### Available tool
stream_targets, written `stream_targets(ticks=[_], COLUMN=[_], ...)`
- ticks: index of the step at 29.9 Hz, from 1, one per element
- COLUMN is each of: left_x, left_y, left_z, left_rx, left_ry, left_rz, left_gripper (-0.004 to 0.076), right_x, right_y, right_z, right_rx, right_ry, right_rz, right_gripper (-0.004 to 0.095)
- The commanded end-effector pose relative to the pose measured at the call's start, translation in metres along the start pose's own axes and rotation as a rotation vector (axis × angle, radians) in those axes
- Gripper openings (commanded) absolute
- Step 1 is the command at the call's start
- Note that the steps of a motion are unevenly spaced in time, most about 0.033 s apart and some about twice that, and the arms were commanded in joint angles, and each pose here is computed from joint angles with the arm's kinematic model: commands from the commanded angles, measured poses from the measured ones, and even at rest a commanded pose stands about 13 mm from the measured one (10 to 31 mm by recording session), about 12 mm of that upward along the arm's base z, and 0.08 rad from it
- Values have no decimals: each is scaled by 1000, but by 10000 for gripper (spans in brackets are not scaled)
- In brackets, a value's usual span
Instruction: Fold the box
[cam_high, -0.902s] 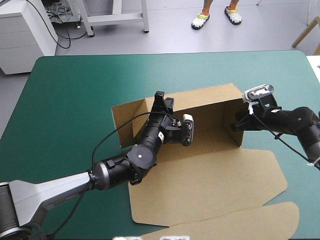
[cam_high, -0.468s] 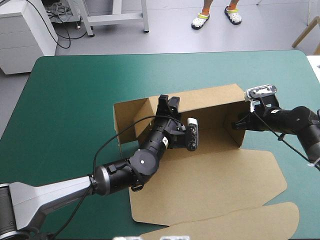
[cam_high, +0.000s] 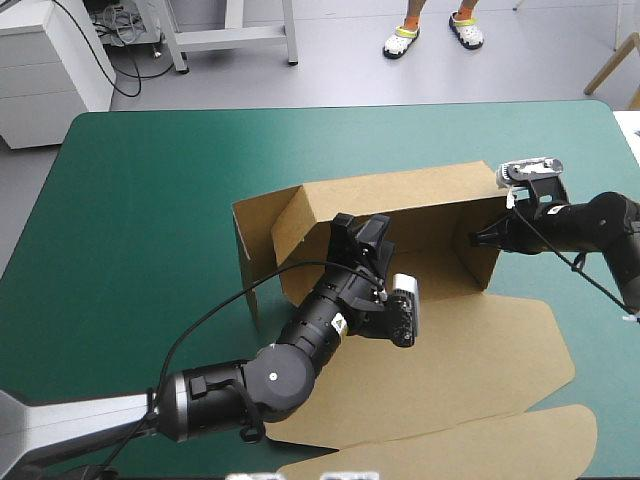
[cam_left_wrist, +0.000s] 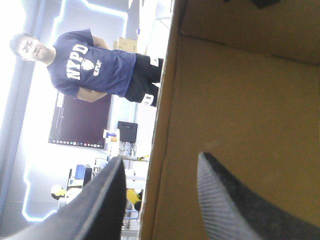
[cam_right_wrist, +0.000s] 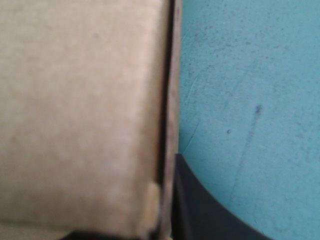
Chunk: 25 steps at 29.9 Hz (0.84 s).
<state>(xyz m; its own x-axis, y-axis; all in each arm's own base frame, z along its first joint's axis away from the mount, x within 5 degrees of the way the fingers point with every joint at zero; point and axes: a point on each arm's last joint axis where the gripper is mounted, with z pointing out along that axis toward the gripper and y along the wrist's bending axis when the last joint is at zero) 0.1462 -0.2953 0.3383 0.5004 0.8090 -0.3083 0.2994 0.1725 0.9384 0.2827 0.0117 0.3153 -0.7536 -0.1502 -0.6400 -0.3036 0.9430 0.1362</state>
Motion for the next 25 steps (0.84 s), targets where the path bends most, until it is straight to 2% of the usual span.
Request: stream_targets(ticks=[1, 5, 6, 14, 20, 25], left_x=[-6, 0, 3, 41, 104, 152], left_y=[40, 58, 64, 125, 146, 151], left_z=[-25, -39, -43, -72, -72, -67], left_rx=[-162, -220, -239, -430, -414, -416], left_ry=[-54, -47, -40, 46, 241, 385], left_rz=[-2, -70, -97, -306, -569, -768], left_gripper=[225, 5, -6, -6, -6, -6], right_x=[-10, -17, -18, -32, -48, -69], right_y=[6, 5, 5, -3, -14, -21], right_z=[-22, -33, -35, -16, 7, 21], right_rx=[-5, 23, 25, -21, -54, -39], right_ry=[-15, 13, 18, 169, 254, 238], right_rz=[35, 45, 47, 68, 91, 107], right_gripper=[3, 3, 3, 3, 3, 2])
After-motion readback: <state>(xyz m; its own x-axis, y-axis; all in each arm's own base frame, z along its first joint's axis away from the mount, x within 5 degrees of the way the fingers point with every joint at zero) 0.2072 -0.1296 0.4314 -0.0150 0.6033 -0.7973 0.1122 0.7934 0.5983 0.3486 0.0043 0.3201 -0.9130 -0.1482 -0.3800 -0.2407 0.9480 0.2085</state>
